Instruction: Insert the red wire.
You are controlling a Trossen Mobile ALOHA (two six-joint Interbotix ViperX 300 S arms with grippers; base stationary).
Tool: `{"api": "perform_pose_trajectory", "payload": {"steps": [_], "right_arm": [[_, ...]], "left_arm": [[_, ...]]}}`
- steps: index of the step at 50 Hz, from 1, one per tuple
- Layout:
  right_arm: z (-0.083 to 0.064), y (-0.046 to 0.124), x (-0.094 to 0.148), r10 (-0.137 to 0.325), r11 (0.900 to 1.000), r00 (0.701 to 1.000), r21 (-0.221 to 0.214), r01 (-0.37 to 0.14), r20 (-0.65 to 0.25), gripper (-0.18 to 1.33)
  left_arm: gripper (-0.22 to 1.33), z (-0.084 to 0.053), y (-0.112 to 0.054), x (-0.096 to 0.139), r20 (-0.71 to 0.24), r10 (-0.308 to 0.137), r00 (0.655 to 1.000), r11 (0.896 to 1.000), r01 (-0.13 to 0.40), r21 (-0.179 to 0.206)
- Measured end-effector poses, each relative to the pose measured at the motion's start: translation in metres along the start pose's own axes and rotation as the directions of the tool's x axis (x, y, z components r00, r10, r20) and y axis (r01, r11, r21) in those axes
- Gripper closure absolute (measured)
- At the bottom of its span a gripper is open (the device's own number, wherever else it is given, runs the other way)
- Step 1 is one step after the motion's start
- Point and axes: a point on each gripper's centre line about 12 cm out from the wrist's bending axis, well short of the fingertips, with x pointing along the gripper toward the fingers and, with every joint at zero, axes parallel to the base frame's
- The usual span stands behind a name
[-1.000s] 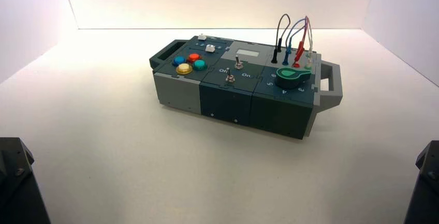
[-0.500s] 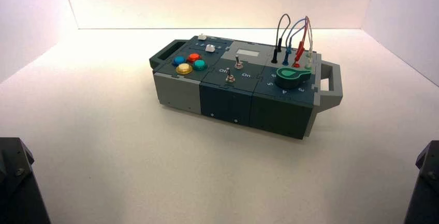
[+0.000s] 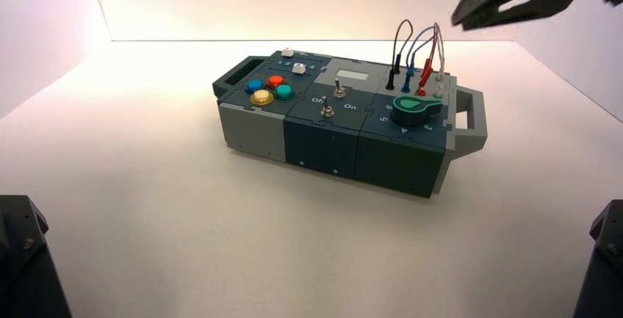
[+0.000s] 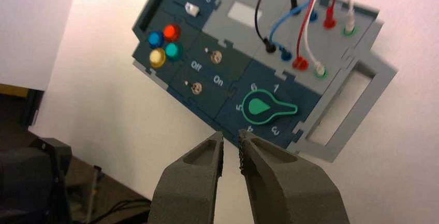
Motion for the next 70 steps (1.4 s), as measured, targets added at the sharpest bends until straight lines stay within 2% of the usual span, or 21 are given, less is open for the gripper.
{"api": "perform_pose_trajectory", "payload": {"steps": [3, 5, 8, 21, 32, 42, 52, 70], "right_arm": [[-0.001, -0.002, 0.006, -0.008, 0.9999, 1.000, 0.015, 0.009, -0.024, 0.64], [-0.002, -0.005, 0.014, -0.024, 0.9993, 0.998, 0.028, 0.025, -0.057, 0.50], [-0.003, -0.007, 0.019, -0.031, 0.9988, 0.997, 0.036, 0.034, -0.076, 0.45], [0.000, -0.016, 0.041, -0.076, 0.9945, 0.992, 0.064, 0.082, -0.099, 0.45], [0.000, -0.027, 0.065, -0.122, 0.9884, 0.983, 0.073, 0.133, -0.140, 0.45], [0.008, -0.030, 0.076, -0.144, 0.9854, 0.982, 0.073, 0.153, -0.118, 0.45], [0.014, -0.035, 0.084, -0.166, 0.9827, 0.980, 0.066, 0.173, -0.106, 0.45], [0.020, -0.045, 0.086, -0.198, 0.9772, 0.976, 0.061, 0.203, -0.087, 0.44]], "left_arm": [[1.28, 0.001, 0.001, 0.007, -0.022, 0.000, 1.000, 1.000, 0.000, 0.001], [1.28, 0.003, 0.001, 0.012, -0.029, -0.001, 1.000, 1.000, 0.001, -0.001], [1.28, 0.006, 0.001, 0.016, -0.029, -0.001, 1.000, 1.000, 0.001, 0.000], [1.28, 0.024, 0.003, 0.036, -0.028, 0.000, 1.000, 1.000, 0.000, 0.000], [1.28, 0.020, 0.003, 0.058, -0.095, -0.007, 0.995, 1.000, 0.007, -0.002], [1.28, 0.028, 0.003, 0.059, -0.052, -0.002, 0.999, 1.000, 0.002, -0.001], [1.28, 0.030, 0.004, 0.059, -0.032, 0.000, 0.999, 1.000, 0.000, -0.001], [1.28, 0.036, 0.004, 0.052, 0.007, 0.004, 1.000, 1.000, -0.004, -0.001]]}}
